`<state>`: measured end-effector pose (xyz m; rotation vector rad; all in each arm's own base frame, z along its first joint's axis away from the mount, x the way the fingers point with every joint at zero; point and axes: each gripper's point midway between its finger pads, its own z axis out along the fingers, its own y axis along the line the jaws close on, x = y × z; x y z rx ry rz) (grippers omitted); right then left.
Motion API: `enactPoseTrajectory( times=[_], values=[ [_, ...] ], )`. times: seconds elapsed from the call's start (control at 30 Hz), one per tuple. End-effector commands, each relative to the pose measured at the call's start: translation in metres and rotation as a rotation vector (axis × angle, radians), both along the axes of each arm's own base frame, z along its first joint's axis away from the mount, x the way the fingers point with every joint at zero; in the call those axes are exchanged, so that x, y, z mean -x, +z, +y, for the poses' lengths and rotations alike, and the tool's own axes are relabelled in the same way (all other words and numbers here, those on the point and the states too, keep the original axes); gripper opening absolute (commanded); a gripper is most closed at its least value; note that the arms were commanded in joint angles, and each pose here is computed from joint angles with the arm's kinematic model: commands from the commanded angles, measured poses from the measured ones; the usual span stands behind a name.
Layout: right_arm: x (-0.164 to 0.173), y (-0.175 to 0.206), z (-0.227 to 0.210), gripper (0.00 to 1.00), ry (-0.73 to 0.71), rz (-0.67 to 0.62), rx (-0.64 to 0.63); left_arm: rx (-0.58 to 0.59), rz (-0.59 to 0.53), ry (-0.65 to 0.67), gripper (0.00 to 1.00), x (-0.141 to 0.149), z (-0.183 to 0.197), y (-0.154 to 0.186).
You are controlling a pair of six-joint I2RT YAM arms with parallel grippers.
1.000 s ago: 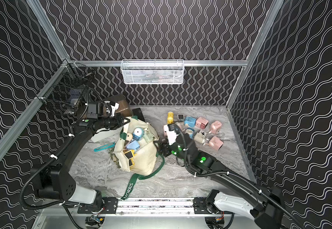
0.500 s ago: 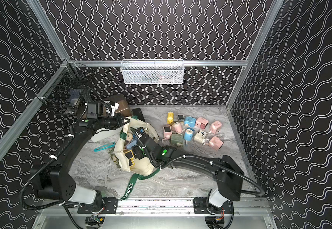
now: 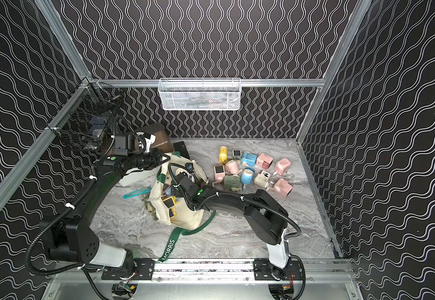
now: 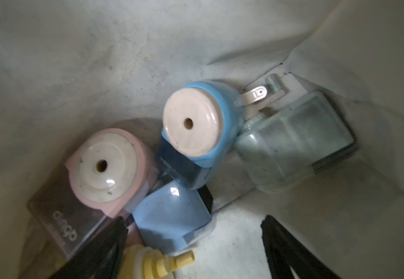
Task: Take out the pencil sharpeners from the tote bags
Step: Pick up the pencil sharpener from the canvas bag.
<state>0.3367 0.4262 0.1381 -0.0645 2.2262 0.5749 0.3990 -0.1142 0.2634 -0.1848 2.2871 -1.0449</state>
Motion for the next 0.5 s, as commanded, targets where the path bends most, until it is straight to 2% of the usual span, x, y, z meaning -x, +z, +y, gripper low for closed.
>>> enactPoseTrajectory(
  times=[0.0, 0.1, 0.27, 0.47],
  values=[
    [-0.014, 0.018, 0.018, 0.9, -0.028, -0.018, -0.136, 0.028, -0.121, -0.033, 0.0, -0.007, -0.005, 0.027],
    [-0.025, 0.013, 0.017, 0.9, -0.083, -0.032, -0.115, 0.03, -0.119, -0.035, 0.0, -0.007, -0.006, 0.026],
    [-0.045, -0.015, 0.006, 0.9, -0.191, -0.024, -0.061, 0.03, -0.117, -0.037, 0.0, -0.006, -0.007, 0.026],
    [-0.068, -0.039, 0.007, 0.88, -0.19, 0.009, -0.027, 0.029, -0.112, -0.035, 0.0, -0.007, -0.006, 0.023]
  ],
)
